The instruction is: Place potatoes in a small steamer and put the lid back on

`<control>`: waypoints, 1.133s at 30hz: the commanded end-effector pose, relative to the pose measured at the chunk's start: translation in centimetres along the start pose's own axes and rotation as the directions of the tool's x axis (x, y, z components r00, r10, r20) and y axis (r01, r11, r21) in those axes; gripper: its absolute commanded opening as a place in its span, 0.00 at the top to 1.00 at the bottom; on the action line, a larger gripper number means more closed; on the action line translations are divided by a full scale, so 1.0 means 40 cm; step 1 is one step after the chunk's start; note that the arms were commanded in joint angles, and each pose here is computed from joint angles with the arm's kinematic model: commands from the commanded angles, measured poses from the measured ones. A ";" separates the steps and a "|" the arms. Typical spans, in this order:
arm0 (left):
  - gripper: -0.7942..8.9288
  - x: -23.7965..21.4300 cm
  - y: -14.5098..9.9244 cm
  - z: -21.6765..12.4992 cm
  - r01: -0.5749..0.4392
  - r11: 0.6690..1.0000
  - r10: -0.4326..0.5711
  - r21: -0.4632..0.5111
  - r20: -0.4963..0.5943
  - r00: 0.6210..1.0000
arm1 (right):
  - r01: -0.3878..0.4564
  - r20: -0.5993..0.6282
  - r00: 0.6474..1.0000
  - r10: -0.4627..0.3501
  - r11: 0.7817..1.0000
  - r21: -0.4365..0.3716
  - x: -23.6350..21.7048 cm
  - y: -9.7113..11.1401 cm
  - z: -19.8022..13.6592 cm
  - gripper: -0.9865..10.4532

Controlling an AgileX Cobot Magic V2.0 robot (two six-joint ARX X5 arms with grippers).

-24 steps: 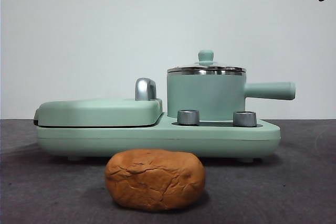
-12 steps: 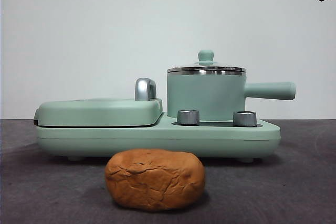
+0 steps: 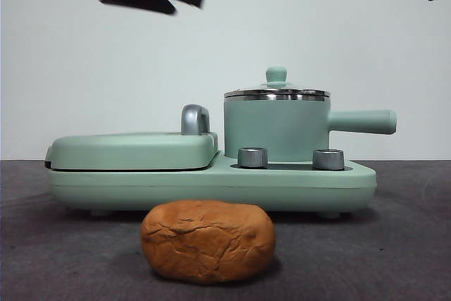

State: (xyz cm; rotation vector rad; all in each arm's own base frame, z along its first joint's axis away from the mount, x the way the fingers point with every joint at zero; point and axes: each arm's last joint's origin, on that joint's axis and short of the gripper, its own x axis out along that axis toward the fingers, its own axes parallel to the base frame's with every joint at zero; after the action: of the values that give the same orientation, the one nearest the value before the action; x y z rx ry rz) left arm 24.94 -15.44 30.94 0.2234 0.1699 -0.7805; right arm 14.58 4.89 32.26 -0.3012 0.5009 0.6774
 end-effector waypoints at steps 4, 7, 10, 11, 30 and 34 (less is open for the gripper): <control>0.60 0.122 -0.004 0.022 0.038 0.999 -0.038 -0.004 -0.007 0.999 | 0.006 0.020 1.000 -0.006 1.000 -0.012 -0.005 -0.001 0.014 0.68; 0.60 0.182 -0.007 0.033 0.057 0.998 -0.057 -0.002 -0.013 0.998 | 0.006 0.020 1.000 -0.006 1.000 -0.012 -0.005 -0.001 0.014 0.68; 0.60 0.236 -0.011 0.046 0.071 0.997 -0.071 0.003 -0.009 0.997 | 0.006 0.020 1.000 -0.006 1.000 -0.012 -0.005 -0.001 0.014 0.68; 0.60 0.251 -0.012 0.049 0.075 0.997 -0.075 0.004 -0.007 0.997 | 0.006 0.020 1.000 -0.006 1.000 -0.012 -0.005 -0.001 0.014 0.68; 0.60 0.435 -0.030 -0.024 0.105 0.994 -0.104 0.008 -0.016 0.994 | 0.006 0.019 1.000 -0.006 1.000 -0.012 -0.005 -0.001 0.014 0.68; 0.66 0.435 -0.030 -0.025 0.104 0.995 -0.104 0.009 -0.015 0.994 | 0.005 0.018 1.000 -0.005 1.000 -0.005 -0.005 -0.001 0.014 0.68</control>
State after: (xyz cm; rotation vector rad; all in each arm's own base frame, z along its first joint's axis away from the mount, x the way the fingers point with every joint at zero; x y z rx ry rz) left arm 35.93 -27.11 25.73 0.2376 0.2083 -0.8778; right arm 14.58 4.89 32.25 -0.3004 0.5016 0.6772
